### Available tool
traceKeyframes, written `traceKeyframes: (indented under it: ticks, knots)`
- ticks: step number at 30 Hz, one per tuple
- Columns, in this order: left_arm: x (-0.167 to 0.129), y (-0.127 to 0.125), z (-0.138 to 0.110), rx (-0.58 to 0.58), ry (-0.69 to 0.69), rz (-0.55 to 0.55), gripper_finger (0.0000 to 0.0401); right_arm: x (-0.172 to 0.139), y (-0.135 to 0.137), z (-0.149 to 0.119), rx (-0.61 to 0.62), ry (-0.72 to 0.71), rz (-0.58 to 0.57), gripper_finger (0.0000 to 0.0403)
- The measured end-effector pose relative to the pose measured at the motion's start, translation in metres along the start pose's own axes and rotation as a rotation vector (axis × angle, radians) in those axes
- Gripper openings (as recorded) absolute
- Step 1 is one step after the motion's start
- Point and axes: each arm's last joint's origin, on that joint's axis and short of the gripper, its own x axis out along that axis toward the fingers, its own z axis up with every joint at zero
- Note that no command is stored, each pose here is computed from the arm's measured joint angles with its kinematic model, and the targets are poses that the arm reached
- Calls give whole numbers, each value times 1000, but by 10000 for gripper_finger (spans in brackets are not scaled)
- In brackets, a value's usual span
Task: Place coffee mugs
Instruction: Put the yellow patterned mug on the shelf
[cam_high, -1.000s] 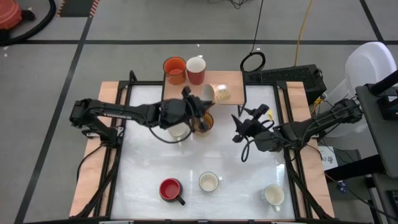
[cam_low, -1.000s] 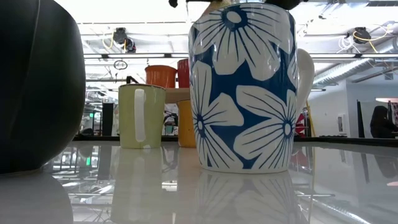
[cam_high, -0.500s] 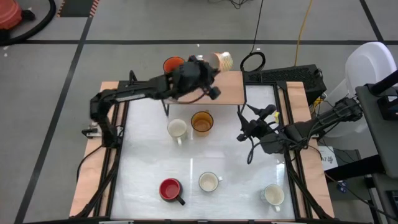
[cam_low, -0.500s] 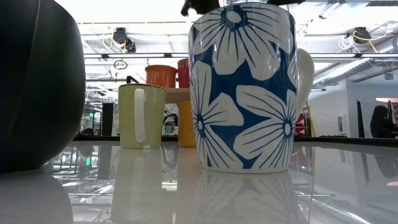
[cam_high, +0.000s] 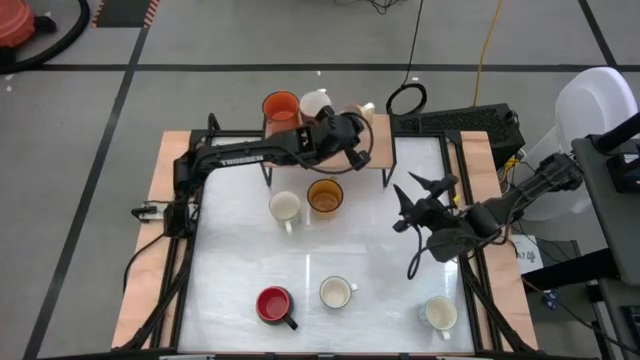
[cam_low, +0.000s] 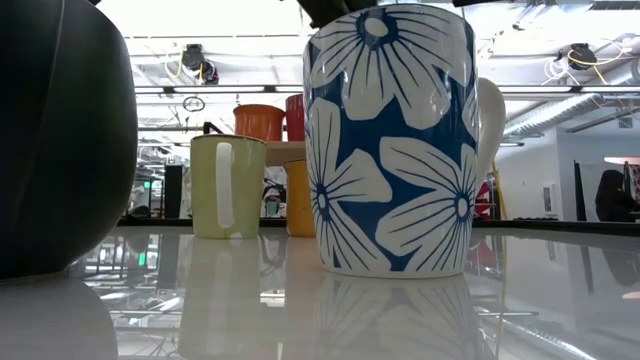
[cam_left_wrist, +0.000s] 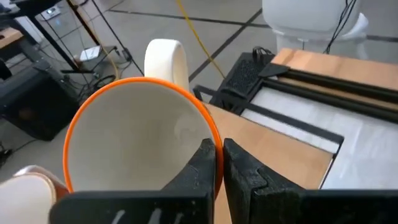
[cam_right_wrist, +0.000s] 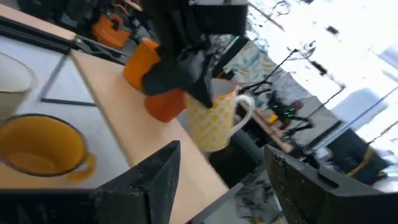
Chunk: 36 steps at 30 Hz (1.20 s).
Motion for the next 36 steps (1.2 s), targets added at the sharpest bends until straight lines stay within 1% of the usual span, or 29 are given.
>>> traceKeyframes:
  ticks: [2, 4, 8, 11, 13, 15, 19, 20, 23, 26, 30, 33, 36]
  knots:
    - [-5, 8, 8, -8, 3, 2, 14, -1, -1, -1, 14, -1, 3, 212]
    - [-14, 19, 22, -19, 1, 0, 14, -2, -2, -2, 26, -1, 6, 212]
    - [-36, 46, 51, -33, -29, 19, 14, -2, -2, -2, 30, 0, 5, 212]
    - [-50, 68, 68, -31, -62, 7, 14, -1, -2, -2, 30, 0, 5, 212]
    - [-52, 80, 73, -32, -86, -4, 14, -1, -2, -2, 30, 0, 5, 212]
    - [-54, 97, 75, -48, -109, -22, 14, -1, -2, -2, 31, 0, 5, 212]
    - [-47, 122, 72, -87, -89, -64, 14, -1, -2, -1, 31, -2, 5, 212]
    - [-45, 125, 69, -90, -64, -64, 14, -1, -2, -1, 35, -3, 6, 212]
    - [-35, 126, 57, -93, 28, -85, 14, -2, -2, 0, 32, -4, 8, 212]
    - [-22, 117, 46, -72, 107, -126, 14, -2, -2, -1, 29, -4, 8, 212]
    - [-18, 100, 43, -41, 117, -209, 14, -2, -2, -1, 28, -3, 9, 212]
    - [-14, 83, 41, 0, 125, -242, 23, -2, -2, -1, 28, -3, 9, 212]
    - [-12, 73, 36, 32, 149, -268, 28, -2, -2, -1, 28, -3, 10, 212]
